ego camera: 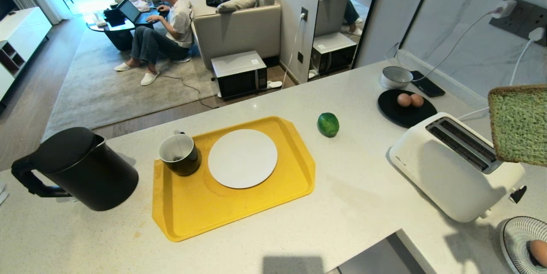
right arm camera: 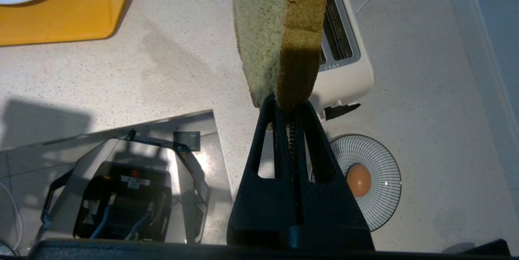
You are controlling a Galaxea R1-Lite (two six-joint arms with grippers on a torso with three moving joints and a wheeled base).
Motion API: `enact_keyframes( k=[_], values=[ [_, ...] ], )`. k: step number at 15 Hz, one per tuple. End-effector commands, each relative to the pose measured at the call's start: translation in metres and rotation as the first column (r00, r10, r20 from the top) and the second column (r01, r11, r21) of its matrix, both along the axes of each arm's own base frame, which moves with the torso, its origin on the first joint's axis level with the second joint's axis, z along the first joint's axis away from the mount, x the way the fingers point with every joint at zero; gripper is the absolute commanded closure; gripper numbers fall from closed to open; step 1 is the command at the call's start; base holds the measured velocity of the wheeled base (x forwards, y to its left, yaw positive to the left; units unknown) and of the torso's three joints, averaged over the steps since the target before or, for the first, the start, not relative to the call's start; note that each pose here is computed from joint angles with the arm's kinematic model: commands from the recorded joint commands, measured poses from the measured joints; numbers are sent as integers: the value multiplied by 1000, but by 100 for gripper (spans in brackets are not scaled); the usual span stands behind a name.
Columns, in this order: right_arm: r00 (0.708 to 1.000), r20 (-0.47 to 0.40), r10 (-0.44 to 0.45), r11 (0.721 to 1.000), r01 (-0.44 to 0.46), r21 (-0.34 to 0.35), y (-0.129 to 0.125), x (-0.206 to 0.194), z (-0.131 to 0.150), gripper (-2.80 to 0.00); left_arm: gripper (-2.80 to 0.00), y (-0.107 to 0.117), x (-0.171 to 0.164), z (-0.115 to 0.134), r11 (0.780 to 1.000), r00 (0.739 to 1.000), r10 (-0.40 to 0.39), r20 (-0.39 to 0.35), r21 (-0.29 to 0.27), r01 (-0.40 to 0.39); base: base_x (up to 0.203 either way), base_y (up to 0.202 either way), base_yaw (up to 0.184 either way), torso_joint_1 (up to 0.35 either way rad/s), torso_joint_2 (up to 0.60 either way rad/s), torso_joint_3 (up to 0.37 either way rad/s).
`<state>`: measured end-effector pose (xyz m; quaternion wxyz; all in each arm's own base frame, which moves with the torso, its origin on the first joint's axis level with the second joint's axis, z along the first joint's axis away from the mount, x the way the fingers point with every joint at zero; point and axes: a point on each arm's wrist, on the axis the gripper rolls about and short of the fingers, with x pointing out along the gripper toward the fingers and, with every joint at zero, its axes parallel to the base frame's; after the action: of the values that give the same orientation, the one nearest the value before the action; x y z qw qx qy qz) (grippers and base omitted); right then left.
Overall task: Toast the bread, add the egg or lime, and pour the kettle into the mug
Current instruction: Put the bread slices in the toaster
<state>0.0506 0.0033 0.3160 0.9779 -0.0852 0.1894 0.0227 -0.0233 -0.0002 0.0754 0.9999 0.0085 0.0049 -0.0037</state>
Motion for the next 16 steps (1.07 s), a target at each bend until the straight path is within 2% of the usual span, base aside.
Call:
enact_keyframes(
  k=[1,4,8,10,12,14,16],
  values=[
    [1000,-24,-10,1000,11,5,0,7,-1,0,0,0,0,0,1000,1000,0,1,0,0,0,0,0,0,0,0],
    [998,-52,-19,999,21,28,2,18,0,0,0,0,0,0,1000,1000,0,1,0,0,0,0,0,0,0,0],
    [988,-153,-25,999,31,35,5,57,3,0,0,0,0,0,1000,1000,0,1,0,0,0,0,0,0,0,0],
    [977,-212,-26,999,32,26,8,78,13,0,0,0,0,0,1000,1000,0,1,0,0,0,0,0,0,0,0],
    [952,-305,-27,999,32,10,11,110,13,0,0,0,0,0,1000,1000,0,1,0,0,0,0,0,0,0,0],
    [932,-360,-44,998,29,-47,11,141,7,0,0,0,0,0,1000,1000,0,1,0,0,0,0,0,0,0,0],
    [937,-336,-91,989,47,-138,-2,162,4,0,0,0,0,0,1000,1000,0,1,0,0,0,0,0,0,0,0]
  ],
)
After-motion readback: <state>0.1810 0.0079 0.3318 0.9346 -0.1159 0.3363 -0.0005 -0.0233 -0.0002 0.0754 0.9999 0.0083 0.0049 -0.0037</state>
